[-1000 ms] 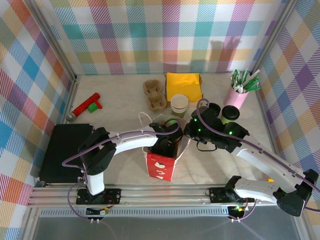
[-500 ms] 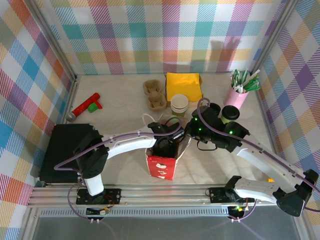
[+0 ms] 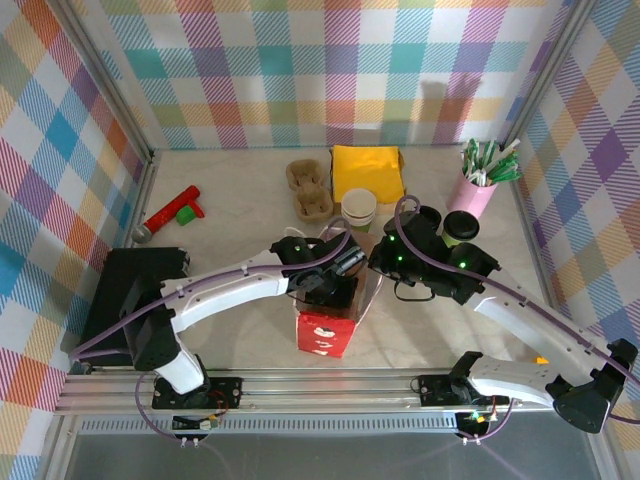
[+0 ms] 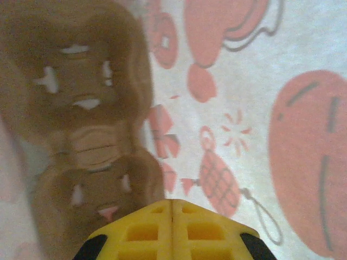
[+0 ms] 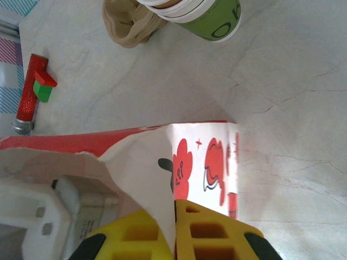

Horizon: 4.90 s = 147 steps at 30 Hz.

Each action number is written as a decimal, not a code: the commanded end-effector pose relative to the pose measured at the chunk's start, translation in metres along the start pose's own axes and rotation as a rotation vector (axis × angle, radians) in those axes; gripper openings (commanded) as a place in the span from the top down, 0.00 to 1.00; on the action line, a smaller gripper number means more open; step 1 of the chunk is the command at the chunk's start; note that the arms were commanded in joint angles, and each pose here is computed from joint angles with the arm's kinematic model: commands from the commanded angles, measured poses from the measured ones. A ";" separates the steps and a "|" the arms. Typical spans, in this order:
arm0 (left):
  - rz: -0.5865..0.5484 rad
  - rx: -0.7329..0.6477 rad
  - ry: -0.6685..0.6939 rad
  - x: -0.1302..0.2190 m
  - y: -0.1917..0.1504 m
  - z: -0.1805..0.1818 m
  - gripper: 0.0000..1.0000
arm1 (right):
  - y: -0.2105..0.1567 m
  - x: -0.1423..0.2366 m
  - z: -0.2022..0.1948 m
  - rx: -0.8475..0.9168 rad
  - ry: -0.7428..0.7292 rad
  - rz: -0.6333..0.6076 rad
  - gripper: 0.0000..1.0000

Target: Pack the takeout coffee

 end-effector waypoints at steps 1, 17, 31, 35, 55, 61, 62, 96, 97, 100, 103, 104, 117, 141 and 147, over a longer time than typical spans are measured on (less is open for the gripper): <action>-0.038 0.000 -0.040 0.026 0.001 -0.006 1.00 | 0.003 0.006 -0.002 0.007 -0.020 -0.017 1.00; -0.139 -0.076 -0.354 0.102 0.006 -0.041 1.00 | 0.010 0.007 0.003 0.032 -0.031 -0.032 1.00; -0.451 -0.093 -0.423 0.206 0.019 -0.016 1.00 | 0.017 -0.008 0.032 0.112 0.081 0.006 1.00; -0.517 -0.036 -0.382 0.222 0.022 0.015 1.00 | 0.021 -0.015 0.048 0.153 0.146 0.019 1.00; -0.571 0.026 -0.275 0.227 0.019 0.058 1.00 | 0.055 -0.010 0.058 0.269 0.145 0.010 0.56; -0.610 0.032 -0.225 0.230 0.021 0.066 0.99 | 0.075 0.030 0.049 0.305 0.124 -0.082 0.46; -0.612 0.035 -0.210 0.229 0.021 0.068 0.99 | 0.079 0.037 0.046 0.309 0.114 -0.099 0.45; -0.761 0.141 0.047 0.216 0.021 0.120 0.47 | 0.135 -0.009 -0.198 0.037 -0.421 0.041 0.05; -0.759 0.141 0.047 0.215 0.021 0.120 0.47 | 0.136 -0.012 -0.200 0.047 -0.427 0.044 0.04; -0.759 0.141 0.047 0.216 0.020 0.121 0.47 | 0.141 -0.018 -0.206 0.067 -0.433 0.056 0.04; -0.757 0.141 0.050 0.214 0.020 0.121 0.46 | 0.146 -0.025 -0.211 0.068 -0.446 0.068 0.08; -0.754 0.138 0.050 0.213 0.020 0.121 0.46 | 0.148 -0.027 -0.212 0.071 -0.449 0.071 0.10; -0.748 0.127 0.059 0.211 0.018 0.124 0.42 | 0.158 -0.045 -0.227 0.076 -0.493 0.127 0.14; -0.737 0.128 0.062 0.206 0.017 0.124 0.41 | 0.156 -0.067 -0.240 0.047 -0.471 0.219 0.16; -0.737 0.128 0.061 0.206 0.017 0.124 0.41 | 0.155 -0.071 -0.246 0.039 -0.503 0.248 0.17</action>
Point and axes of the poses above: each hand's point on the last joint's axis, 136 mm out from that joint toward the fingers, its own x axis back along the fingers, its own z axis along the line the jaws close on, y = z × x, the point moved 5 cm from there along x, back along the fingers, and after that the axes turned 10 degrees about x, right-handed, at the moved point
